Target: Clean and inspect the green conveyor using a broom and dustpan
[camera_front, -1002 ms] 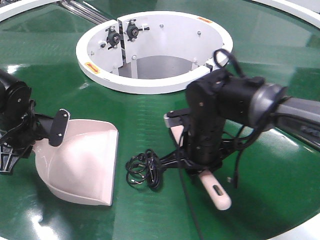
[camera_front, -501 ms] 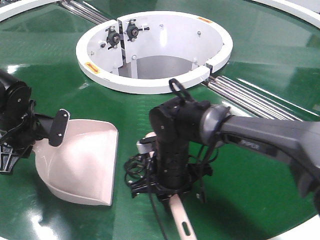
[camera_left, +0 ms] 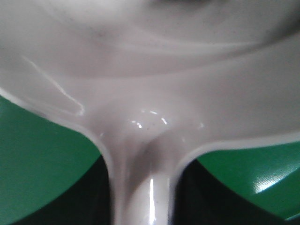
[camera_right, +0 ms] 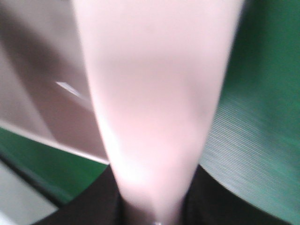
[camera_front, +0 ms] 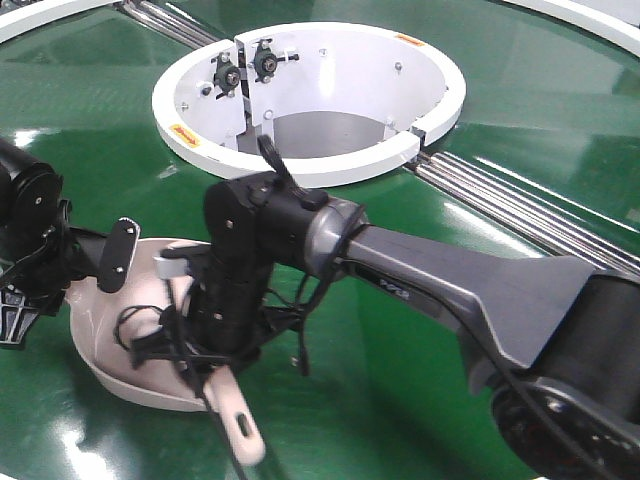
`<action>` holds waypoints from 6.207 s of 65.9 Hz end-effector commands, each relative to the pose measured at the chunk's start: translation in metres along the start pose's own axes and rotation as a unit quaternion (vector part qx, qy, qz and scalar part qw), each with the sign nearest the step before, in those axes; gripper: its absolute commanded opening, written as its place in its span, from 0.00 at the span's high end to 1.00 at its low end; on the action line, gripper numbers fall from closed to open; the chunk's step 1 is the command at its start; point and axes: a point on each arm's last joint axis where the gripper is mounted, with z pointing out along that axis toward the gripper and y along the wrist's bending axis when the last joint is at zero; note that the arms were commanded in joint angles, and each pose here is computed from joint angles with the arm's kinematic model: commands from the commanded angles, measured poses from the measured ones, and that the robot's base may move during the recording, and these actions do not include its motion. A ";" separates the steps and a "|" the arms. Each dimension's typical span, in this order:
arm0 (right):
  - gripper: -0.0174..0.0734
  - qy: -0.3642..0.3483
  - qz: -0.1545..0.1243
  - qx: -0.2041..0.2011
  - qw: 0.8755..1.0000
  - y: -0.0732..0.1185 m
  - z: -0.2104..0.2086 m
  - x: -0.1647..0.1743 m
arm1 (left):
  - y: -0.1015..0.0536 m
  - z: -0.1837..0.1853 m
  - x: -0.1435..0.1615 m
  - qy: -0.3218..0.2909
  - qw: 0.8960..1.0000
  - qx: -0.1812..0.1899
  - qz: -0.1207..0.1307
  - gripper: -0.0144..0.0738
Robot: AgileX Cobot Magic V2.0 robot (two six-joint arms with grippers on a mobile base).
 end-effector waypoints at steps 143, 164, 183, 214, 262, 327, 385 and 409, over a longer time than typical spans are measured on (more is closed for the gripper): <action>0.80 -0.042 0.148 0.116 0.981 -0.238 -0.093 0.130 | 0.002 -0.017 0.003 -0.002 1.000 -0.025 0.002 0.84; 0.80 -0.018 0.149 0.114 0.982 -0.243 -0.080 0.127 | 0.002 -0.017 0.003 -0.002 1.000 -0.025 0.002 0.84; 0.79 -0.024 0.148 0.115 0.982 -0.244 -0.080 0.126 | 0.003 -0.017 0.002 -0.010 1.000 -0.028 -0.002 0.84; 0.64 -0.016 0.149 0.114 0.982 -0.243 -0.080 0.127 | 0.003 -0.017 -0.001 -0.024 0.999 -0.032 -0.010 0.80; 0.29 -0.017 0.142 0.116 0.983 -0.243 -0.081 0.128 | 0.003 -0.017 -0.003 -0.038 0.999 -0.030 -0.021 0.34; 0.29 -0.235 0.090 0.159 0.955 -0.204 -0.180 0.157 | -0.025 -0.096 0.010 -0.142 0.983 -0.060 -0.102 0.24; 0.29 -0.626 -0.007 0.202 0.753 -0.132 -0.316 0.257 | -0.100 -0.268 0.066 -0.465 0.704 -0.315 -0.435 0.24; 0.29 -0.691 -0.035 0.217 0.688 -0.122 -0.292 0.319 | -0.187 -0.260 0.082 -0.558 0.582 -0.372 -0.461 0.24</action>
